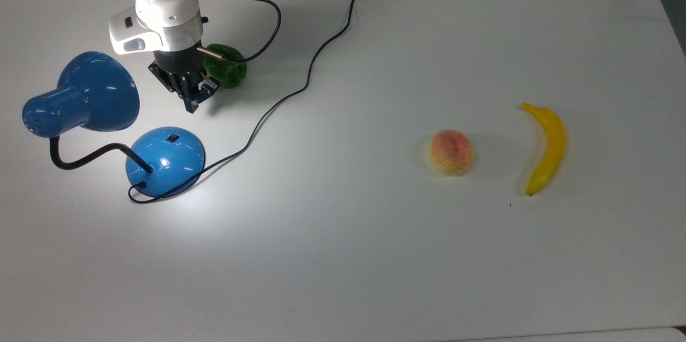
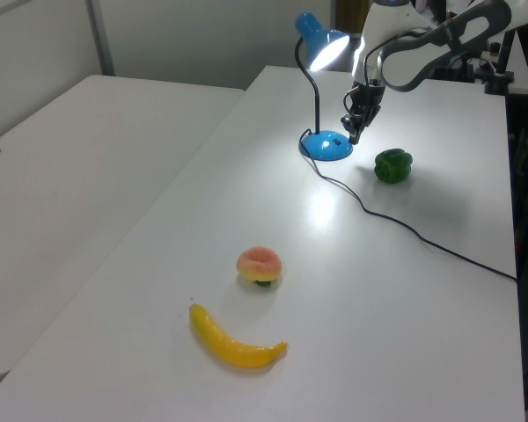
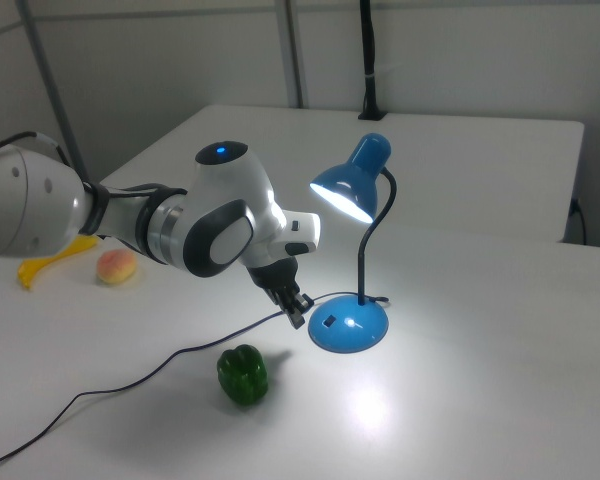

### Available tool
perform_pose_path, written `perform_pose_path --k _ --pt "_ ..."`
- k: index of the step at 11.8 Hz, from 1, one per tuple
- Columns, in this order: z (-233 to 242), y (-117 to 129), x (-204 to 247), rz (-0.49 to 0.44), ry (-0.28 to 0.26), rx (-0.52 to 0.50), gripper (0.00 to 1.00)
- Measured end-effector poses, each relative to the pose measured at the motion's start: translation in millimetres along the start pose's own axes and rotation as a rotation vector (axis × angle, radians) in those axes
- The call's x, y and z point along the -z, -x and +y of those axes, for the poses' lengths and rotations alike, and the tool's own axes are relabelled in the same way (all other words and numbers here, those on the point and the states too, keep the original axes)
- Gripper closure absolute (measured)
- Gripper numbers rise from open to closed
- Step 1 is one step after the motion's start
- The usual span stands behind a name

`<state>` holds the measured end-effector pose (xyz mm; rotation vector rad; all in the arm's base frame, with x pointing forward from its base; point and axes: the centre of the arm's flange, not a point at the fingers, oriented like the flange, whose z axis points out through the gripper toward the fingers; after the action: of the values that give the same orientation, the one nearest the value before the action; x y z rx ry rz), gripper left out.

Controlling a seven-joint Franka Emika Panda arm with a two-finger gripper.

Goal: Turn off lamp
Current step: 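Lower the gripper and press the switch on the blue lamp base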

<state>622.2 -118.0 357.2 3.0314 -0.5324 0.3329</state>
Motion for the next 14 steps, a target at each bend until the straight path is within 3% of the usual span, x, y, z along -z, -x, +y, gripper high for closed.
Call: perform_pose_path --k 8,14 --pt "15.9 -16.4 -17.1 0.143 -0.016 -0.018 0.99" --pt "15.9 -18.9 -23.7 0.148 -0.017 -0.018 0.99"
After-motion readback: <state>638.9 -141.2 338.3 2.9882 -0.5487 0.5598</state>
